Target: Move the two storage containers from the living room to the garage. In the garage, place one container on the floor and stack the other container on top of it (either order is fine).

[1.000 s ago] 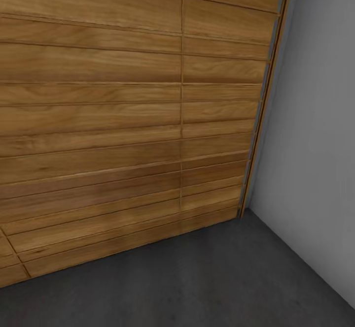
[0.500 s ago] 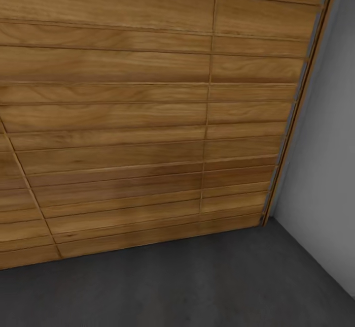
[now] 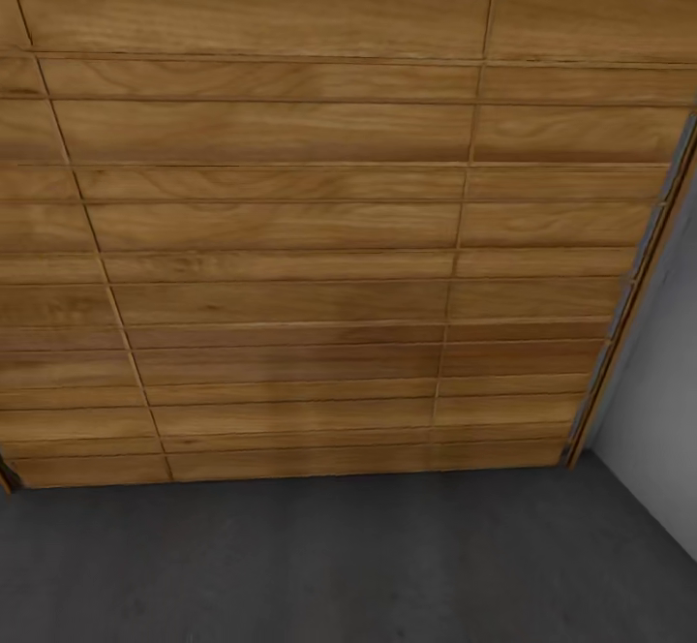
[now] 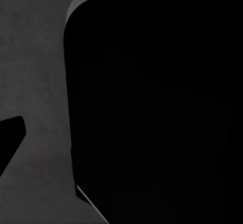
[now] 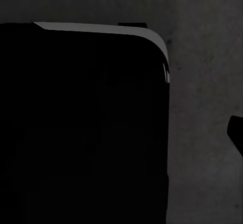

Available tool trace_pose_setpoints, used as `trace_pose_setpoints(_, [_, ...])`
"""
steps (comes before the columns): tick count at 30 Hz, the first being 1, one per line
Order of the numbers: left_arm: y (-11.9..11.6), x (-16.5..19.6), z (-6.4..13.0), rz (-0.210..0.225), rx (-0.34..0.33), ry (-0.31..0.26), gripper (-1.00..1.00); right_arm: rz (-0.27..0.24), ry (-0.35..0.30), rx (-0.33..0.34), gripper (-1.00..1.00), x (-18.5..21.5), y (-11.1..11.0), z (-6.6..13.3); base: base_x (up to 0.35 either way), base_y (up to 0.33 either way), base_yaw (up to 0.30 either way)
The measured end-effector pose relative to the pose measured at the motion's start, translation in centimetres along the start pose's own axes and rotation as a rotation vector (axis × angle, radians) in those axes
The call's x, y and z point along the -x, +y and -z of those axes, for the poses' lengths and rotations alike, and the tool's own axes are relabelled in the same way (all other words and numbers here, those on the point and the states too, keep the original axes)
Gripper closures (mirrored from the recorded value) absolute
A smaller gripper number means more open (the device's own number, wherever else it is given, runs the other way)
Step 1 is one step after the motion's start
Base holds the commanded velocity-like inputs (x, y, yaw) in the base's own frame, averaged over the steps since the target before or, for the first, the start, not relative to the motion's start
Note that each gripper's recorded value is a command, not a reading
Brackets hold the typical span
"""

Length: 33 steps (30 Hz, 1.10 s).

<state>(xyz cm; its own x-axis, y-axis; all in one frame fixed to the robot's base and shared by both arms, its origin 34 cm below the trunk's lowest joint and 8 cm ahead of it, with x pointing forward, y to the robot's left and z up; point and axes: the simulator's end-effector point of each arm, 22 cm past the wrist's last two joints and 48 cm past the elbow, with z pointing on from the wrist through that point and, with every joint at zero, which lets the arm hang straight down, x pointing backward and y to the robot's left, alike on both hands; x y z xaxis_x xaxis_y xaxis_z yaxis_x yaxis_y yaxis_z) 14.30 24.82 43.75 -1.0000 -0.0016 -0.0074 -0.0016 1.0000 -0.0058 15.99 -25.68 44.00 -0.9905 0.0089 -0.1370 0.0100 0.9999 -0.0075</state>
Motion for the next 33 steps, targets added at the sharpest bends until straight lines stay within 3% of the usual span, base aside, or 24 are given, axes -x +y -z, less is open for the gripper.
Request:
trace_pose_setpoints(12, [0.00, -0.01, 0.00, 0.000, 0.000, 0.000, -1.00, 0.001, -0.003, 0.001, -1.00, 0.07, 0.01, 0.00, 0.000, 0.000, 0.300])
trace_pose_setpoints(15, [0.00, 0.01, 0.00, 0.000, 0.000, 0.000, -1.00, 0.000, -0.034, -0.001, -1.00, 0.59, -0.08, 0.04, 0.000, 0.000, 0.296])
trace_pose_setpoints(33, [0.00, 0.00, 0.00, 0.000, 0.000, 0.000, -1.00, -0.005, -0.032, -0.002, -1.00, 0.56, -0.15, 0.04, 0.000, 0.000, 0.295])
